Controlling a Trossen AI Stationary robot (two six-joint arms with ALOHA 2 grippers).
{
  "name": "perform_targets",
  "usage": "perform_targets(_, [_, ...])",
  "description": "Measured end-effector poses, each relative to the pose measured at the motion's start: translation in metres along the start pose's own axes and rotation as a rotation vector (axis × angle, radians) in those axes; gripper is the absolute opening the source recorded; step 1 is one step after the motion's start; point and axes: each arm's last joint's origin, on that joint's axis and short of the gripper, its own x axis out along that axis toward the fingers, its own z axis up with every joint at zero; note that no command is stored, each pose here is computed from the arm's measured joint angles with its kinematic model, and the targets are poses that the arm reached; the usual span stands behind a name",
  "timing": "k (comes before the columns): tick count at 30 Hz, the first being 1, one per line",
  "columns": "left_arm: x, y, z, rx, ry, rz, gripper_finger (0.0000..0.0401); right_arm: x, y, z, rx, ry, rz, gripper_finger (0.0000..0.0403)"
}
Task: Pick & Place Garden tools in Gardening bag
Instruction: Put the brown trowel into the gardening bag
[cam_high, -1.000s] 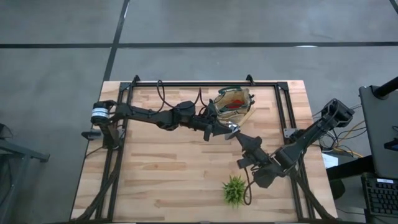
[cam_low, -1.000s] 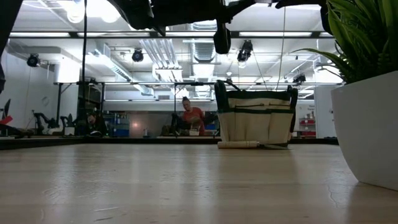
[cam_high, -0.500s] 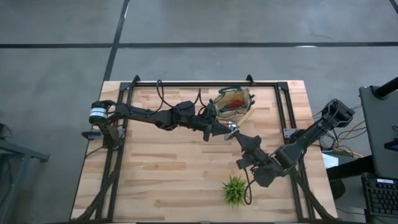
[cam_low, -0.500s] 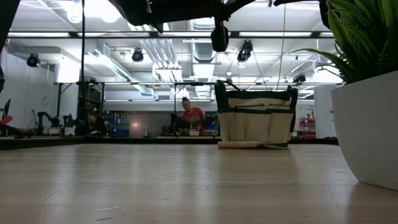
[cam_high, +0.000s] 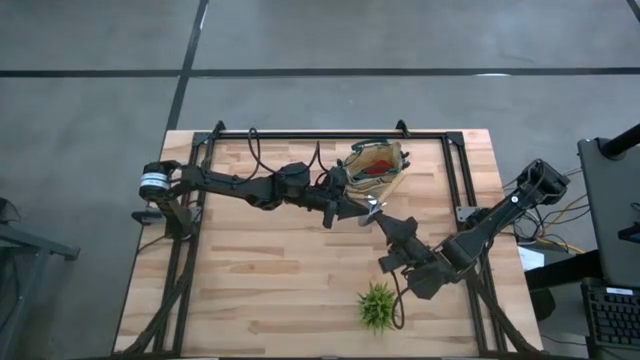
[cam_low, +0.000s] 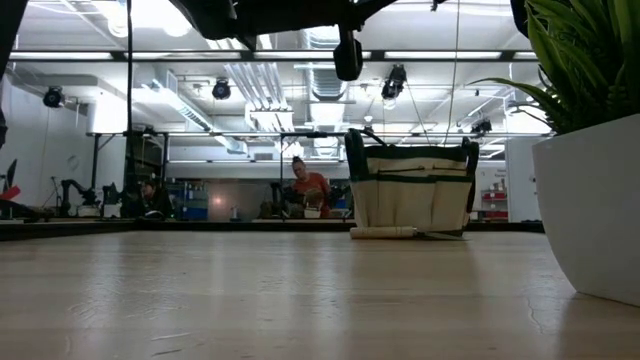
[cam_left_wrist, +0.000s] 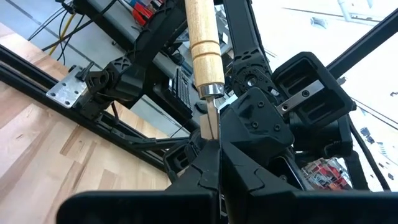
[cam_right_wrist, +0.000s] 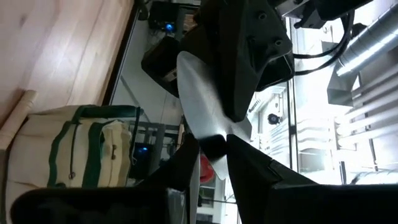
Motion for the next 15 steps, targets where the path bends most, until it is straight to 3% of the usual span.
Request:
perform_targets(8, [-0.0001, 0.0015, -0.002, -0.023, 0.013, -0.002, 0.0005, 0.0001, 0.0005, 0.0009, -0.013, -0.031, 0.018, 0.0064])
perform_targets(15, [-0.0003, 0.0024, -0.0019, -0.05, 0.011, 0.003, 0.0006, 0.0, 0.0002, 0.001, 0.005, -0.031, 0.018, 0.0017])
